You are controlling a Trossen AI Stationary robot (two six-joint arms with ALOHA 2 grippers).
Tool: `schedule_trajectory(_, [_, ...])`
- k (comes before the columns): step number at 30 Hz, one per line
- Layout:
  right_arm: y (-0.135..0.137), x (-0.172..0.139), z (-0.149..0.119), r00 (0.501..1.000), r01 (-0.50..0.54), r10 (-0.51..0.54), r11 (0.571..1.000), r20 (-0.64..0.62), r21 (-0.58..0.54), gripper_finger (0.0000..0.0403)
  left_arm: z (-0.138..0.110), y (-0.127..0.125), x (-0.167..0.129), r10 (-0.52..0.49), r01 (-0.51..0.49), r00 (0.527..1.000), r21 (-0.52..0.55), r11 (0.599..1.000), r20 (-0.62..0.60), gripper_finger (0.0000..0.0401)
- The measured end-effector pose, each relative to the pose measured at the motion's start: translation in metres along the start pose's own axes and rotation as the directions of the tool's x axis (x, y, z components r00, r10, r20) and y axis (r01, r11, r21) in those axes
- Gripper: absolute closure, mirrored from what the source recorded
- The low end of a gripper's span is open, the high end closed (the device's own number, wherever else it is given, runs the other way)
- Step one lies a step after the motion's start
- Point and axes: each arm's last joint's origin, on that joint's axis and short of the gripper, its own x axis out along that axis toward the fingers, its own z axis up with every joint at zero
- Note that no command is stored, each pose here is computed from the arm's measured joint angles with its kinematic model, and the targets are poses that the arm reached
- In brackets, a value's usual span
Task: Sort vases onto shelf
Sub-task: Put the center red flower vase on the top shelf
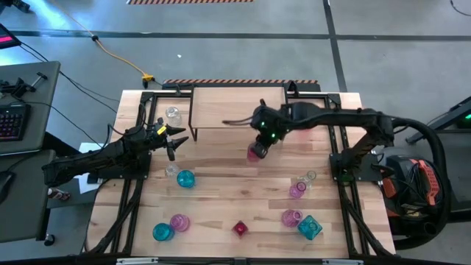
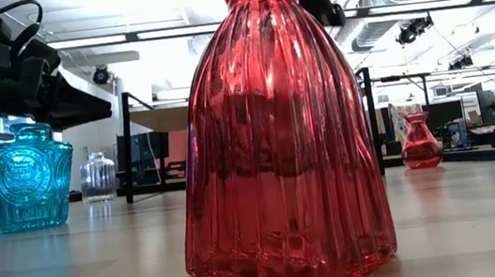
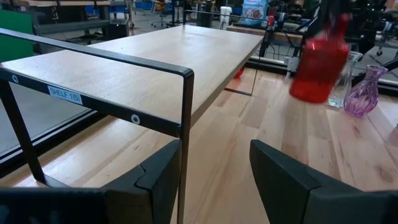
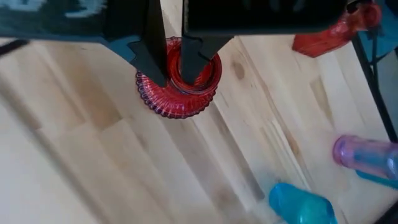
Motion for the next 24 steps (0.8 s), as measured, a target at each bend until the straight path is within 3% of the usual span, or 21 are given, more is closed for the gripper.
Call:
schedule_trajectory(13, [-0.032,-0.073,0.031,0.995,0.071,-0.075,0.996,0.071,0.054,0.0402,0.000,0.000,0.000,0.000,0.000,1.000,0.000,1.000,0.001,0.0222])
schedule_trajectory(24, [-0.102,-0.114,0.050,0.973,0.145,-0.180,0.964,0.146,0.223,0.0402,0.000,0.000,0.000,0.000,0.000,1.000,0.000,1.000,0.001,0.0222])
